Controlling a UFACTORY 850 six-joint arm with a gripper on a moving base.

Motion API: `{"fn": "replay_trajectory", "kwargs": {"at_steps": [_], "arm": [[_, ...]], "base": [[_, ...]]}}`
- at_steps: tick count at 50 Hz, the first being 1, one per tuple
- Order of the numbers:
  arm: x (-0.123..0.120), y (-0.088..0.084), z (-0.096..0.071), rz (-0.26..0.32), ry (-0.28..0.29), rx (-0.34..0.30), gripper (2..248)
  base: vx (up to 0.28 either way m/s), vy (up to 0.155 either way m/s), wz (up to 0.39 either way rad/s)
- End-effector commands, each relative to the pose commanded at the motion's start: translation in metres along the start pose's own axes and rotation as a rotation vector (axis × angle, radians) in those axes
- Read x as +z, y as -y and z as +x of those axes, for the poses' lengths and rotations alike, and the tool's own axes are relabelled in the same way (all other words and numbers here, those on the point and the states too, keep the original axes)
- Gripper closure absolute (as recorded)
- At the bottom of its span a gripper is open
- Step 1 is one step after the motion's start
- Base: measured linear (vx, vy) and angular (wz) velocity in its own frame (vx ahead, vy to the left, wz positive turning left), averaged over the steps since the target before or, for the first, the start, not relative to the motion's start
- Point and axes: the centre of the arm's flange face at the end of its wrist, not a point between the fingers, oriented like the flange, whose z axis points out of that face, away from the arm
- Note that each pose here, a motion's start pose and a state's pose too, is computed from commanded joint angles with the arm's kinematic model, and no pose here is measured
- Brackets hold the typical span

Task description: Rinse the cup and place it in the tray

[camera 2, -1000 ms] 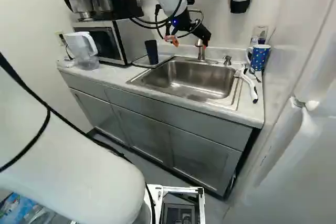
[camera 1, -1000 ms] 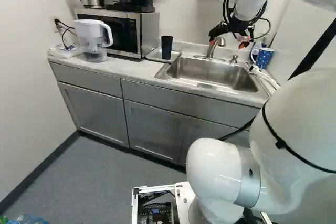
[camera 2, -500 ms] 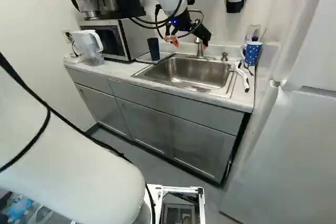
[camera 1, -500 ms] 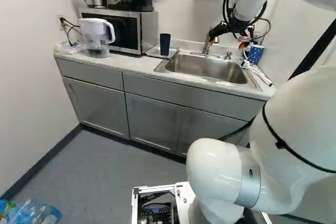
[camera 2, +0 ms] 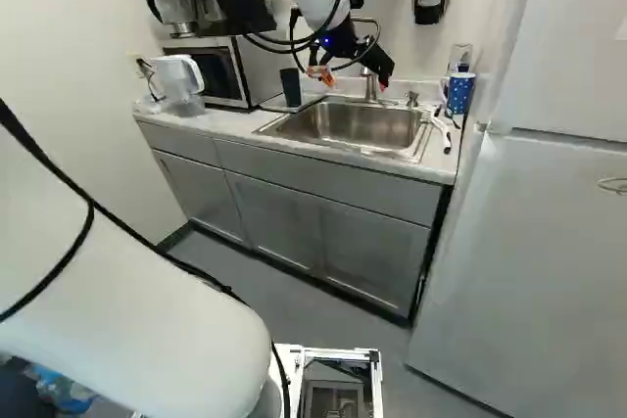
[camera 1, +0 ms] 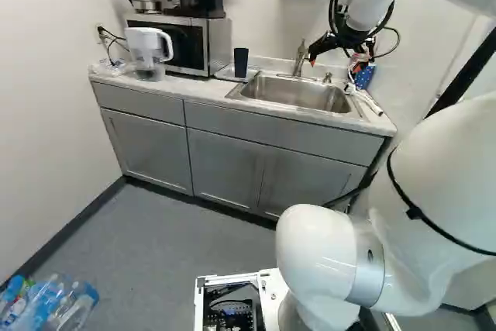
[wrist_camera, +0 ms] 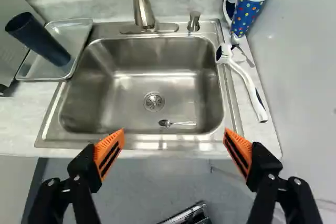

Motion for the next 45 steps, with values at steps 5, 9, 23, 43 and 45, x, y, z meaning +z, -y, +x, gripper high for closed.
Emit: {"fn": "replay_trajectory", "kwargs": {"at_steps": [5,9,23,43,45], "arm": [[0.0,0.0,0.0,0.0,0.0,0.0,3],[0.0,0.0,0.0,0.0,0.0,0.0,3],[0.0,0.0,0.0,0.0,0.0,0.0,3],[0.0,0.0,0.0,0.0,0.0,0.0,3],[0.0,0.0,0.0,0.0,0.0,0.0,3]], "base": [[-0.182,0.039,0.005],[-0.178,0.041,0.011],[-0.187,0.048,0.01],[-0.186,0.04,0.014],[-0.154,0.037,0.022]]}}
